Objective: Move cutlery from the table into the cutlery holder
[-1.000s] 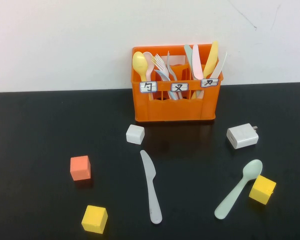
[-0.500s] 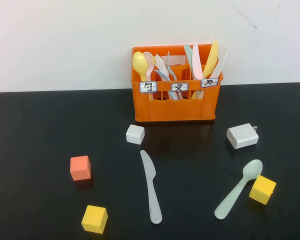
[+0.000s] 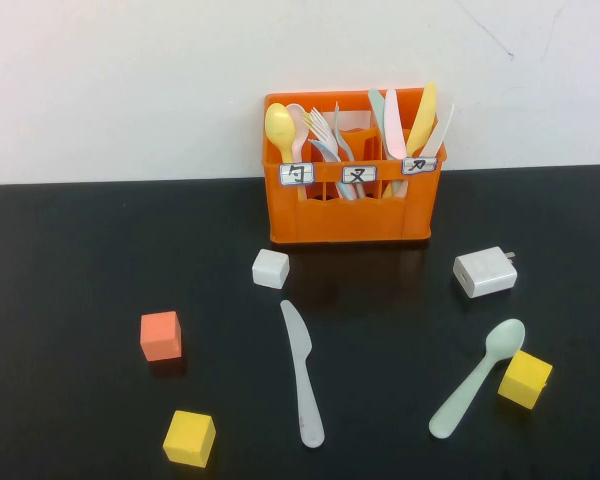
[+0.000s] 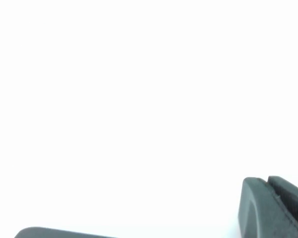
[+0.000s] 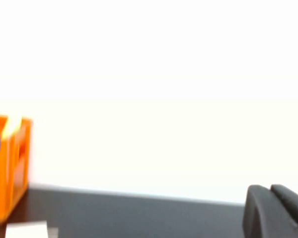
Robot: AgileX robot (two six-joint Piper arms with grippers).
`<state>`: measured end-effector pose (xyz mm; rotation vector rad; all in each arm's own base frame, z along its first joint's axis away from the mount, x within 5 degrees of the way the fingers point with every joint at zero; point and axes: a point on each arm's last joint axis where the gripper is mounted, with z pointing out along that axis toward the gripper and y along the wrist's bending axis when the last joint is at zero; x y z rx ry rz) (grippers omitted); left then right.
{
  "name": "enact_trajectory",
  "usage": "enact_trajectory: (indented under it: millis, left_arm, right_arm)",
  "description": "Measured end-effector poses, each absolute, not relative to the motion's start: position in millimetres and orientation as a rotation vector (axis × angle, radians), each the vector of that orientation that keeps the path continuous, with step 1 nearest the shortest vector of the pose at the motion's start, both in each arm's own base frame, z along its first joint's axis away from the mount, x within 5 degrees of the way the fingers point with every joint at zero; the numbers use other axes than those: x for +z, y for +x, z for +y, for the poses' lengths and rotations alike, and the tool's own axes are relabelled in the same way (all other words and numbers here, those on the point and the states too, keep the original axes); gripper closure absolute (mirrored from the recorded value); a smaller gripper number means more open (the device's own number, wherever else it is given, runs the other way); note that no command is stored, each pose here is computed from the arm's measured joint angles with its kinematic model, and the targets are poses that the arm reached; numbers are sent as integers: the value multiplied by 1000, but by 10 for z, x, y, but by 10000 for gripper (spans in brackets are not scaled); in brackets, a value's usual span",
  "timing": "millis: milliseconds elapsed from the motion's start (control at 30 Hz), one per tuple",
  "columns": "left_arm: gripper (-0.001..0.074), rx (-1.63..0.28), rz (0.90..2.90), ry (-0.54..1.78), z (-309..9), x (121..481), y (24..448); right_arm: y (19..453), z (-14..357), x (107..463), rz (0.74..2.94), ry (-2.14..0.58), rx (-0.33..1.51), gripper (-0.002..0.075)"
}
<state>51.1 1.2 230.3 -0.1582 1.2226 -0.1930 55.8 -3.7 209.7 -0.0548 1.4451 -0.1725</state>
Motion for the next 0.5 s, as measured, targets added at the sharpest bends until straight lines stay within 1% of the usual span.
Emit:
enact_trajectory:
  millis: [133,500]
  left_arm:
    - [736,-193,1211,-157,12,2313,507]
    - [736,-251,1174,-199,18,2340,497]
  right_arm:
    - [546,-33,2170,1364,-55,-174,728]
    - [527,-28,2245,1278,-54,-176,728]
